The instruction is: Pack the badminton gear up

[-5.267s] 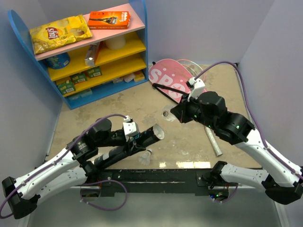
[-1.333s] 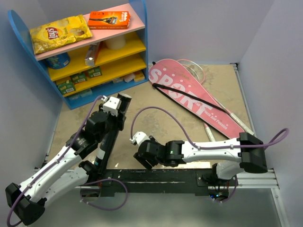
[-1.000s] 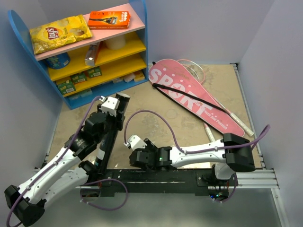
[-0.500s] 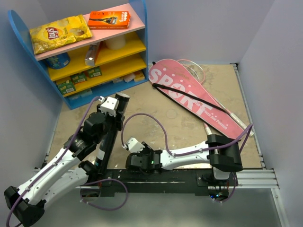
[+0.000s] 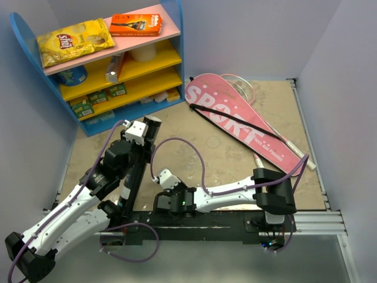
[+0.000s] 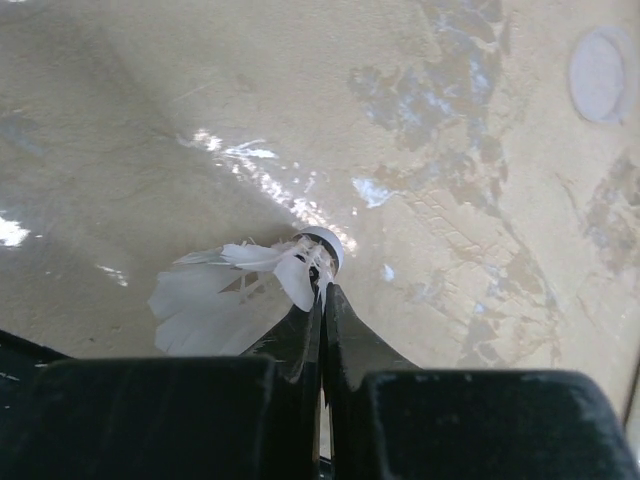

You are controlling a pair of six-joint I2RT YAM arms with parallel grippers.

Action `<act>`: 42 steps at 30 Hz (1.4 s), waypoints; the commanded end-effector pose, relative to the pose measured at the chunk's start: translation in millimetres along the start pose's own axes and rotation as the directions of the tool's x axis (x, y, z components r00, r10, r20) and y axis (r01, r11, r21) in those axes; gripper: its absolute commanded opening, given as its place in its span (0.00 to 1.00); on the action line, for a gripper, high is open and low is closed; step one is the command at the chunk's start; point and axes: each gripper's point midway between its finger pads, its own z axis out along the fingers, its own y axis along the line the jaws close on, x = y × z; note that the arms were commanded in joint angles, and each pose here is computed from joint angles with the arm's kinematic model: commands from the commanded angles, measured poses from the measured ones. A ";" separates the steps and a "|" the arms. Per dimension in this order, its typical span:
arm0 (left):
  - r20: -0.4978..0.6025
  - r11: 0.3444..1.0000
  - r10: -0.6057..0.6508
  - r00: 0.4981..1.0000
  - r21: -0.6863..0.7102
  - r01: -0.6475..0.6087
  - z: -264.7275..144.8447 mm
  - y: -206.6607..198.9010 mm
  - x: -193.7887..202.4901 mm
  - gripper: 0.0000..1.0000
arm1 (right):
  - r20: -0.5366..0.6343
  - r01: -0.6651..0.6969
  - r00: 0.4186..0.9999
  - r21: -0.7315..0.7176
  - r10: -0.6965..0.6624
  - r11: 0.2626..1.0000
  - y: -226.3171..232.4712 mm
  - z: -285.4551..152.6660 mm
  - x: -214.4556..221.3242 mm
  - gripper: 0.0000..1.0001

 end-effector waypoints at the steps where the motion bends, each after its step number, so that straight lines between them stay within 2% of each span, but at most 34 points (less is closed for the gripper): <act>1: 0.050 1.000 -0.017 0.999 0.023 0.016 -5.2 -3.0 -19.4 0.00 | 0.070 -0.104 0.993 0.097 0.097 0.990 -32.8 -23.2 -27.0 0.00; 4: 0.048 0.999 0.003 0.999 0.046 -0.005 -4.7 -6.7 -19.1 0.00 | 0.103 -0.157 0.984 0.126 0.144 0.980 -57.5 -40.5 -39.5 0.00; 10: 0.056 0.971 0.054 0.997 0.229 -0.065 -5.9 -38.1 -19.0 0.00 | 0.147 -0.308 0.945 0.102 0.291 0.946 -111.4 -68.4 -63.2 0.00; 16: 0.060 0.926 0.081 0.995 0.366 -0.098 -8.5 -62.6 -15.2 0.00 | 0.154 -0.450 0.880 -0.036 0.449 0.893 -159.2 -75.5 -78.8 0.00; 20: 0.055 0.865 0.099 0.994 0.489 -0.113 -14.2 -84.9 -9.7 0.00 | 0.188 -0.516 0.822 -0.154 0.538 0.843 -188.3 -100.2 -94.8 0.00; 30: 0.101 0.679 0.134 0.986 0.715 -0.166 -44.0 -134.1 -3.3 0.00 | 0.202 -0.499 0.782 -0.362 0.589 0.787 -200.0 -146.1 -119.8 0.00; 40: 0.172 0.504 0.179 0.969 0.830 -0.240 -79.9 -166.8 6.8 0.00 | 0.201 -0.438 0.768 -0.529 0.609 0.727 -199.0 -185.8 -130.3 0.00; 42: 0.180 0.490 0.178 0.967 0.836 -0.246 -83.6 -168.3 6.9 0.00 | 0.198 -0.407 0.775 -0.570 0.600 0.714 -196.9 -196.0 -130.8 0.00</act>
